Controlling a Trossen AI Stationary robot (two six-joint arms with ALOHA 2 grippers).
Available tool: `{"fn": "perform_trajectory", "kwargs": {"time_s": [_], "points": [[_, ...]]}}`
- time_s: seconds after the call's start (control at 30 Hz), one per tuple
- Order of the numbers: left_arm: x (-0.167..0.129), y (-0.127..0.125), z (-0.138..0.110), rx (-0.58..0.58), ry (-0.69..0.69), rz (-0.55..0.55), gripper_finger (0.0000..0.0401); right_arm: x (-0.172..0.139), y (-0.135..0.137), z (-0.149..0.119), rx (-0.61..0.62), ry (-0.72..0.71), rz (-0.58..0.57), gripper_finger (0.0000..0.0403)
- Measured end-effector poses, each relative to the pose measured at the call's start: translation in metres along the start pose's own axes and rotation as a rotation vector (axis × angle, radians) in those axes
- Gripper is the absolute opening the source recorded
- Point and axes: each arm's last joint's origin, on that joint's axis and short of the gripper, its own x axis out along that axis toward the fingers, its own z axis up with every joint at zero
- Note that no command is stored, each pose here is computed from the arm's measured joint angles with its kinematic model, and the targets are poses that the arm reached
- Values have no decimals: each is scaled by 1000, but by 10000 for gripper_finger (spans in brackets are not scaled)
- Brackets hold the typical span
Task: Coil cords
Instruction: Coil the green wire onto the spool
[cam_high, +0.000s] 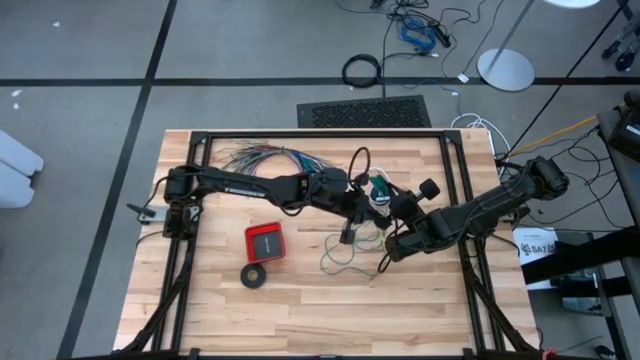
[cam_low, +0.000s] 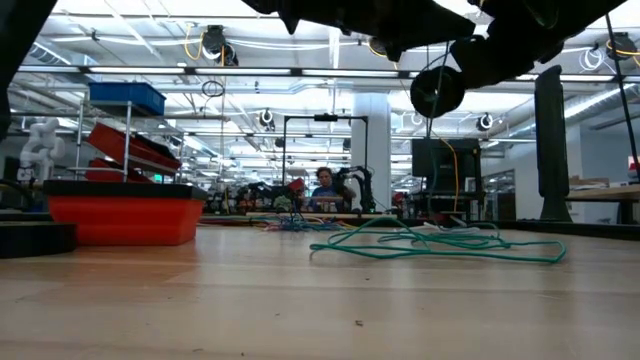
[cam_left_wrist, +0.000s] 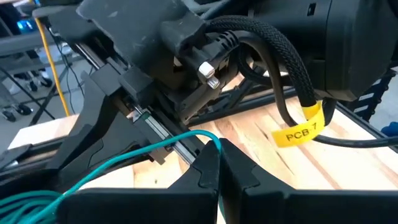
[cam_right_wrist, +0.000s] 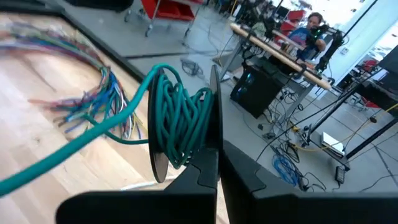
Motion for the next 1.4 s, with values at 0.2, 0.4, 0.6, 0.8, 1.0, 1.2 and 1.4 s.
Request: {"fn": "perform_trajectory", "kwargs": {"time_s": [0.2,0.4,0.6,0.8,1.0,1.2,1.4], "points": [[2,-1,-1,21,-2,-8,0,-8,1,0,26,-65,-11,0],[2,-1,-7,29,38,-16,0,-12,1,-1,19,-77,3,0],[-1,0,-8,27,67,-20,0,-16,1,-3,-5,-77,17,0],[0,1,-27,25,193,-14,0,-21,-1,2,69,-135,6,0],[0,8,-27,23,181,-6,0,-26,-8,5,79,-136,30,0],[5,11,-19,50,60,23,0,-28,-8,7,97,-142,34,0],[17,13,-28,36,13,38,0,-30,-5,8,106,-156,44,0]]}}
